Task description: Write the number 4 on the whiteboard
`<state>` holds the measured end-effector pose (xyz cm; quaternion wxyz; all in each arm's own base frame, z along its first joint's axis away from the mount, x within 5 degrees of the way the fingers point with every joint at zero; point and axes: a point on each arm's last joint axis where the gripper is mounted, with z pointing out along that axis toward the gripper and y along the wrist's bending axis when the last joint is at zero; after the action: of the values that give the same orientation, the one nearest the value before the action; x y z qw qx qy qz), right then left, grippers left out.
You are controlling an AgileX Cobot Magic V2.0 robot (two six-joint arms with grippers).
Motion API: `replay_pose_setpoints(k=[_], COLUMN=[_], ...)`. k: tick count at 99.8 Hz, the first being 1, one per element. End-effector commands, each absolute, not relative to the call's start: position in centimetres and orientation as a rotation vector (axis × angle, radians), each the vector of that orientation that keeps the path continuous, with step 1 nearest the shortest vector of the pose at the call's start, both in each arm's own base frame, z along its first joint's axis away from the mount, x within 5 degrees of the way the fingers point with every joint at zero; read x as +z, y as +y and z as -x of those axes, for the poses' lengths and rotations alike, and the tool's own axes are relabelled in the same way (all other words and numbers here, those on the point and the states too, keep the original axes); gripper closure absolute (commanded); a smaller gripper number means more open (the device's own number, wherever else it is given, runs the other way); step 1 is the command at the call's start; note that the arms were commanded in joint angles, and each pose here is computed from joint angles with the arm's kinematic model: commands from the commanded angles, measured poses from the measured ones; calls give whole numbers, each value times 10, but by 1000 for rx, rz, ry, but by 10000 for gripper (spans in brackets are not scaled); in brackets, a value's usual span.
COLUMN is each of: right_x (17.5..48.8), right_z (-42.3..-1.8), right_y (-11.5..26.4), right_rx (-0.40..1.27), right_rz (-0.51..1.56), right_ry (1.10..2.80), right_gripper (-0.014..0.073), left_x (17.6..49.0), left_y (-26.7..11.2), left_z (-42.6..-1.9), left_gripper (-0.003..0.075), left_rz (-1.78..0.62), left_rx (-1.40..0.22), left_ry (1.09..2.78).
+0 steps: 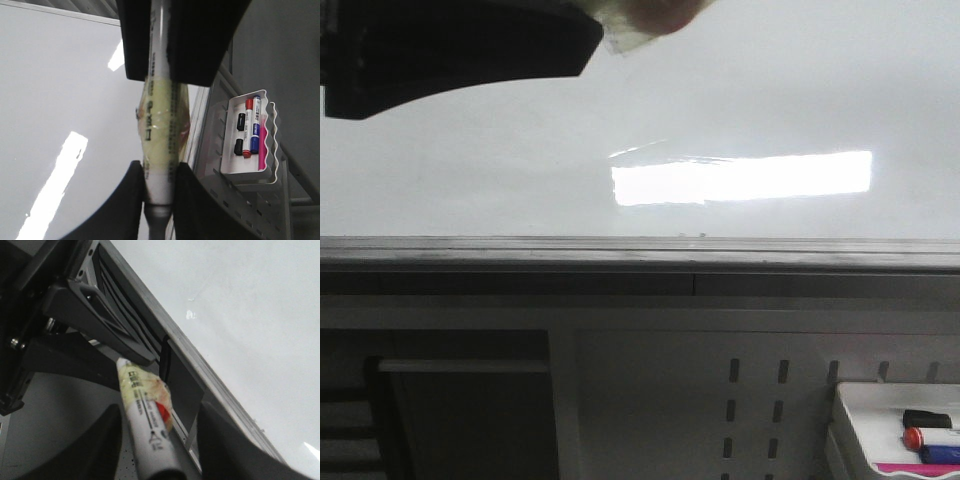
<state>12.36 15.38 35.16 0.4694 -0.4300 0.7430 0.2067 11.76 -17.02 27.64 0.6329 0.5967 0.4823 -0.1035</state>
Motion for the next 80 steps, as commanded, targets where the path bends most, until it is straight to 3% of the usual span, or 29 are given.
replay_pose_setpoints(k=[1,13,23,54,80], right_x=[373,372,371,351,334], right_z=[-125,-125,-125,-129,-133], right_y=[155,154,154,160,164], right_rx=[534,533,531,526,533], right_rz=[985,989,994,1009,996], right_ry=[1708,1714,1721,1774,1801], right_gripper=[422,586,666,667,667], left_x=[297,297,297,288,262], left_y=[-173,-173,-173,-172,-165], left_z=[-115,-115,-115,-117,-110], left_gripper=[740,740,740,740,740], left_rz=[-1283,-1283,-1283,-1317,-1326], left_rx=[-286,-286,-286,-266,-309], left_ry=[1016,1016,1016,1065,1127])
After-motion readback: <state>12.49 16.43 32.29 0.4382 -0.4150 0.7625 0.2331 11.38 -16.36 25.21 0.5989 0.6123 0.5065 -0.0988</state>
